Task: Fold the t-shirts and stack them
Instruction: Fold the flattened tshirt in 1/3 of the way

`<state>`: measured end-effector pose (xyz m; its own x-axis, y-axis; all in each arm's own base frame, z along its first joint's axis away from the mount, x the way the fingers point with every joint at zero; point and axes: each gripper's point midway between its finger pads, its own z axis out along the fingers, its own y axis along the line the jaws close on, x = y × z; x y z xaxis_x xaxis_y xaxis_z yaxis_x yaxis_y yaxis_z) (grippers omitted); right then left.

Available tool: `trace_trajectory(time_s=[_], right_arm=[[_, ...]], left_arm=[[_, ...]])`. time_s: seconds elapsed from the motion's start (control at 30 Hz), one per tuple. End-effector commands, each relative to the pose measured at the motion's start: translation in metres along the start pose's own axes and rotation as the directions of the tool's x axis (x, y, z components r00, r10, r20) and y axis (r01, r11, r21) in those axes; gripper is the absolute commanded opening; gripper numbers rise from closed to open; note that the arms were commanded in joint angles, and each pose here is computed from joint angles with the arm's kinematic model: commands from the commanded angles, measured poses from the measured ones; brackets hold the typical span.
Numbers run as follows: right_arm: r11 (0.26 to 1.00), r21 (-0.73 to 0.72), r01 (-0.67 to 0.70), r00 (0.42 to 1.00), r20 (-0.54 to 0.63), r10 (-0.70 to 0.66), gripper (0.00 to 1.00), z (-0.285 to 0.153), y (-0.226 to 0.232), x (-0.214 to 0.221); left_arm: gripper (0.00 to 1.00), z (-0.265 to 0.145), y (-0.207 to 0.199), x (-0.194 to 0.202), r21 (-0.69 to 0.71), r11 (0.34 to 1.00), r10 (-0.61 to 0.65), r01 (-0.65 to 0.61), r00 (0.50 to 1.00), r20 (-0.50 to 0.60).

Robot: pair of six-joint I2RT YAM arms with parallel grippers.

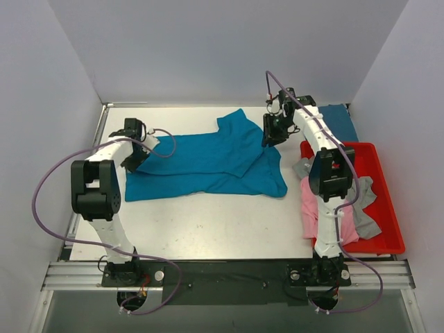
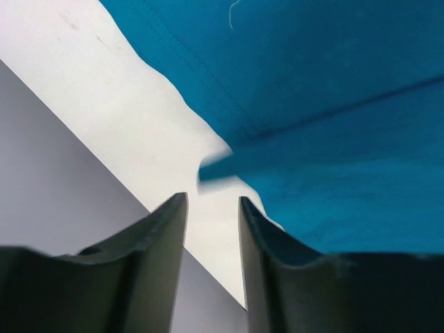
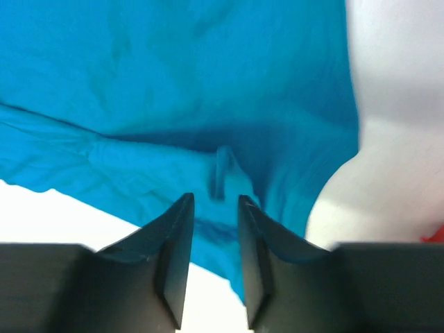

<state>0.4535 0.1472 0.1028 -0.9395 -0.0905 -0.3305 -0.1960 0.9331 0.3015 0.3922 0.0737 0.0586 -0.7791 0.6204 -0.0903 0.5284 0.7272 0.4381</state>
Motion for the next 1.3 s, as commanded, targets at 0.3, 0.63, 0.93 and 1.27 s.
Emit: trace_trajectory(time_s=[0.3,0.63,0.93,1.27], right_arm=[[0.972,0.225,-0.064,0.997,0.055,0.053,0.54,-0.058,-0.017,0.028],[0.984,0.158,-0.077,0.977,-0.186,0.106,0.59,-0.037,-0.013,0.164],[0.979,0.158,-0.133,0.954,-0.247,0.169,0.52,0.012,-0.025,0.185],[0.953,0.203,-0.225,0.936,-0.226,0.27,0.0,-0.012,-0.039,0.199]], left_arm=[[0.54,-0.076,0.08,-0.06,0.071,0.948,-0.317,0.309,0.917,0.24],[0.65,-0.06,-0.067,0.03,0.223,0.901,0.303,-0.372,0.908,0.29],[0.68,-0.015,-0.078,0.03,0.13,0.897,0.389,-0.423,0.894,0.223],[0.0,-0.001,-0.053,0.062,0.062,0.918,0.384,-0.392,0.916,0.114]])
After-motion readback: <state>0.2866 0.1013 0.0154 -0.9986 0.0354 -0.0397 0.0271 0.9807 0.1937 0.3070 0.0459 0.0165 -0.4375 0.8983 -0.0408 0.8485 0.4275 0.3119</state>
